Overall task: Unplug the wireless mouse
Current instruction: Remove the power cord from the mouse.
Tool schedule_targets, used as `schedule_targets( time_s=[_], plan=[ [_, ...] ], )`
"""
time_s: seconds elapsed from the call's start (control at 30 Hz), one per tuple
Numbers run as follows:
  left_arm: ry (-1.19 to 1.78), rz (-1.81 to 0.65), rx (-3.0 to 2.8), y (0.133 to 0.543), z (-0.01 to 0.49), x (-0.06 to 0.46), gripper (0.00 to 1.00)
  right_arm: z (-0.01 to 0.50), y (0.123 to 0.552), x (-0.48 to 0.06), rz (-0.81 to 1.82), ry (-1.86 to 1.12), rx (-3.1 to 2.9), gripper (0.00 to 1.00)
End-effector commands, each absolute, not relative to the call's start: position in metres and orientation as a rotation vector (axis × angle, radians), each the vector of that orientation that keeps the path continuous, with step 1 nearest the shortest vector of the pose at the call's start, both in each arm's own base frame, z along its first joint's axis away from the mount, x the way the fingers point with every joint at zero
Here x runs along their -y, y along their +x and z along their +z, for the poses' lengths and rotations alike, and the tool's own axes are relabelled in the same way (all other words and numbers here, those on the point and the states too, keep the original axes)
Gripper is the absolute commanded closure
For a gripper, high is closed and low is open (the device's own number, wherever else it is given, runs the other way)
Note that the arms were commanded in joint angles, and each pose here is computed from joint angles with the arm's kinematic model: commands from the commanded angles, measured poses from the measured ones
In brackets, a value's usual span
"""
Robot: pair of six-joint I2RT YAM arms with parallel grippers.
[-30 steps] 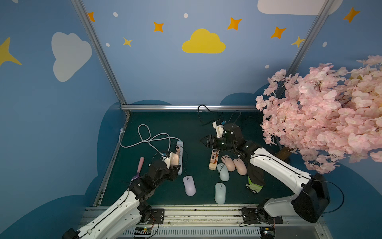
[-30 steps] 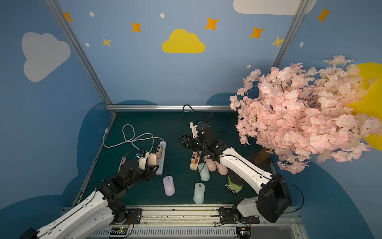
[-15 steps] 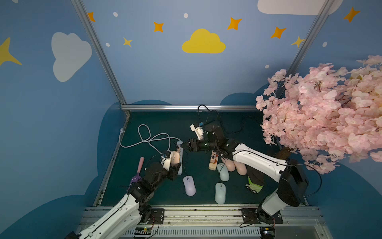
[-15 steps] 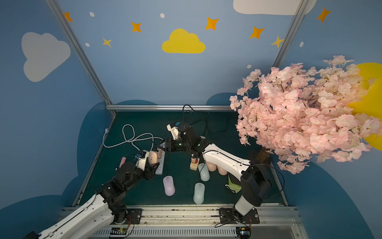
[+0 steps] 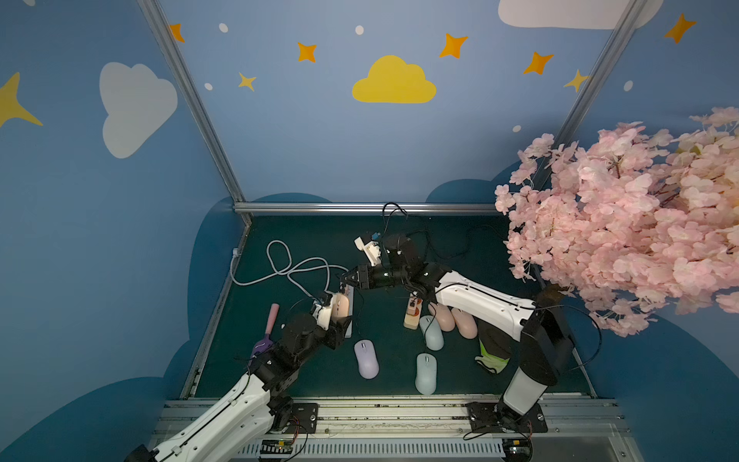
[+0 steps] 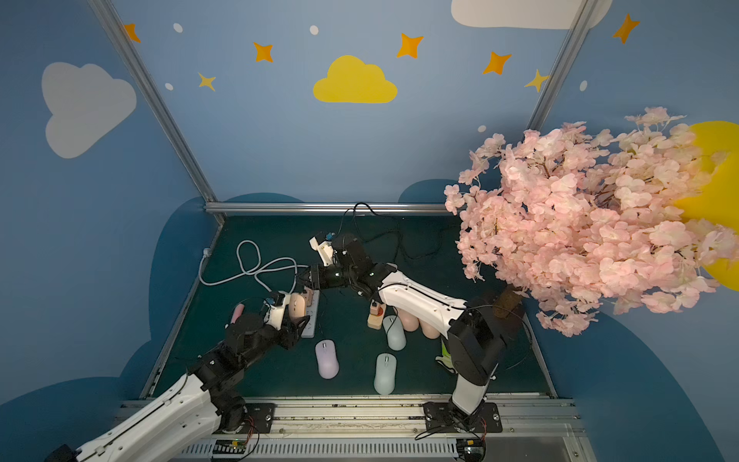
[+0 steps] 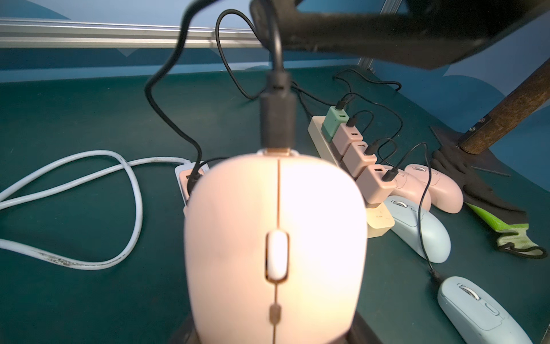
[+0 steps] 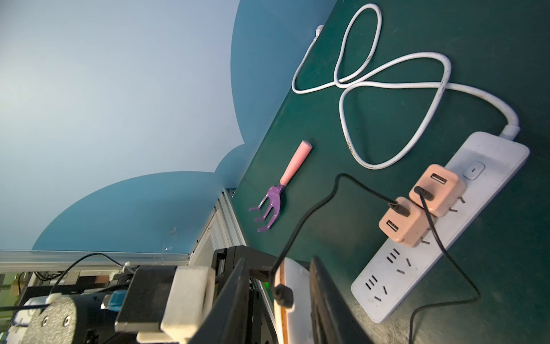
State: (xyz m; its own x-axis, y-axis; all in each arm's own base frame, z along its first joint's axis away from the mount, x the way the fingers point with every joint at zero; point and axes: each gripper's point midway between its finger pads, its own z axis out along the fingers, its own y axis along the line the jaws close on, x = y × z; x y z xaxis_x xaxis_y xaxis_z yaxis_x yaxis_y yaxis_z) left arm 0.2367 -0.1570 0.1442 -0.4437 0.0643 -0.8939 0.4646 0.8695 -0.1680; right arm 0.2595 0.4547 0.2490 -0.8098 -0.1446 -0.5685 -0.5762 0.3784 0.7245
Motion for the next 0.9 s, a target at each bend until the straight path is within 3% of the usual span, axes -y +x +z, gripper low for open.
schedule_targets(
  time_s=[0.0,0.37,0.73,0.87],
  plan=[
    [0.389,-0.498,-1.944,0.24,0.162,0.161,0.97,0.253,0.257,-0.461,1.431,-0.651,-2.23,0.69],
    [0.393,-0.492,-1.949,0.241,0.161,0.16,0.97,0.239,0.253,-0.471,1.424,-0.672,-2.297,0.72],
    [0.362,-0.441,-2.012,0.242,0.151,0.152,0.97,0.247,0.252,-0.469,1.413,-0.672,-2.291,1.0],
    [0.373,-0.438,-2.046,0.241,0.145,0.153,0.97,0.26,0.256,-0.469,1.413,-0.666,-2.268,1.0]
  ],
)
